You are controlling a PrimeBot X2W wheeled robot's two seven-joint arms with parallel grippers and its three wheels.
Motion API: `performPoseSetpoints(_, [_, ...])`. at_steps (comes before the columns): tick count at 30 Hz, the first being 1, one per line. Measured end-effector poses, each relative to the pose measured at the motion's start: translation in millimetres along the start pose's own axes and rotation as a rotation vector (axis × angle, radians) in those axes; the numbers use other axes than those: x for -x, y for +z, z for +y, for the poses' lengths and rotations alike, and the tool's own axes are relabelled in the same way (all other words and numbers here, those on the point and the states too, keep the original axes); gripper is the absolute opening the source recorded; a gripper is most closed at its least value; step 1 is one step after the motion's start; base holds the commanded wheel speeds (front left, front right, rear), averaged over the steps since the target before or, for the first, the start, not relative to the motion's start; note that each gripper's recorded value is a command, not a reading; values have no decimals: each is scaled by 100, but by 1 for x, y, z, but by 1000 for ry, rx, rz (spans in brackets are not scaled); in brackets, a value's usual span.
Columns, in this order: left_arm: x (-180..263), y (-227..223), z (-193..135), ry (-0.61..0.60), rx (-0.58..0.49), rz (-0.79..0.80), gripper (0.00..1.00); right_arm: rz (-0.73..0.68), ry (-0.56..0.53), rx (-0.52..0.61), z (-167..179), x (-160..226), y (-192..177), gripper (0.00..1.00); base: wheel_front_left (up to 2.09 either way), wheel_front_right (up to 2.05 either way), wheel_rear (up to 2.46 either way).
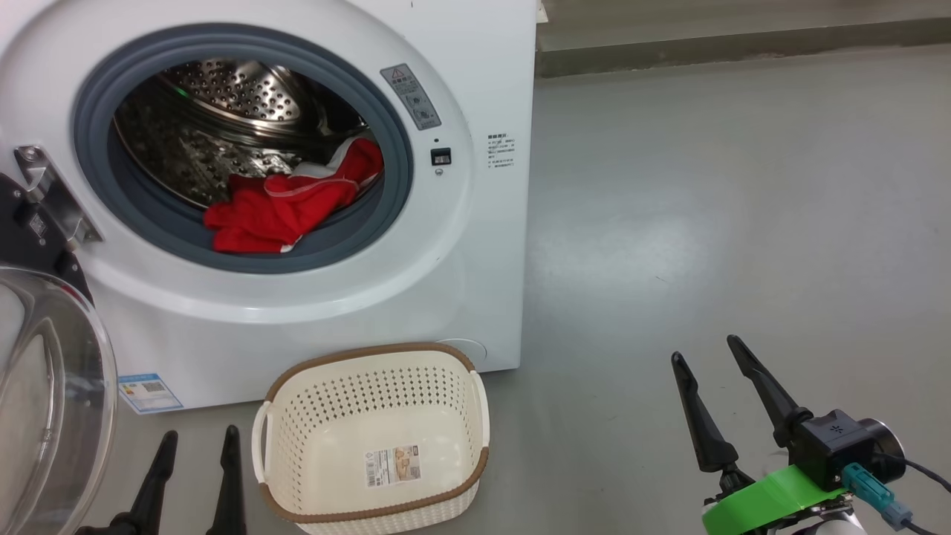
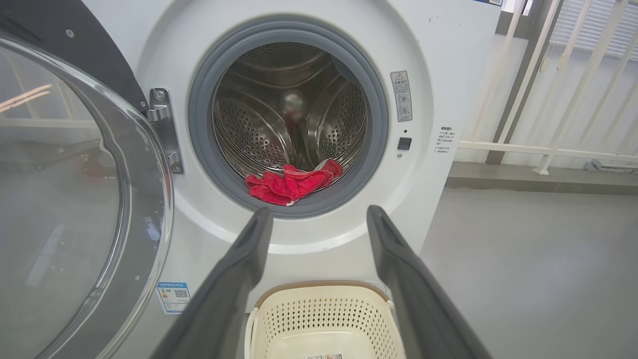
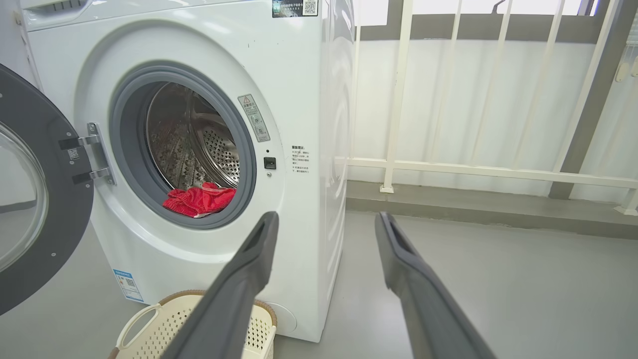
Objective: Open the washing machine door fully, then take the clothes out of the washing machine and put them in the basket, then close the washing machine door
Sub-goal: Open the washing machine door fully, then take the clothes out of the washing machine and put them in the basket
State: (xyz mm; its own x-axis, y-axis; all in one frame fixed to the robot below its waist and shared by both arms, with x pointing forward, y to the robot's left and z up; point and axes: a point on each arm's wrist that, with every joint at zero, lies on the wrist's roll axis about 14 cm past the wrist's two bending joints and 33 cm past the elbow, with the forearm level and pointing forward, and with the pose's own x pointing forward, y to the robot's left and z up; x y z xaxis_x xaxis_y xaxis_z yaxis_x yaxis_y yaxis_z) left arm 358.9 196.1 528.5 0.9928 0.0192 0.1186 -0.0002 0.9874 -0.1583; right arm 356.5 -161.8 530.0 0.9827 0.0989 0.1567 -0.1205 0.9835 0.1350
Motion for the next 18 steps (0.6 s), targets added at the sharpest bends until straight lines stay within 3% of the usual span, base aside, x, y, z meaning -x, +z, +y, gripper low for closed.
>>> performPoseSetpoints(11, [3,-2,7,26,-18,8,100,-6,-1,2,-1,-2,2,100,6,-6,0])
performPoseSetpoints(18, [4,-4,10,38,-26,12,100,-6,4,1,1,-2,2,100,91,-91,0])
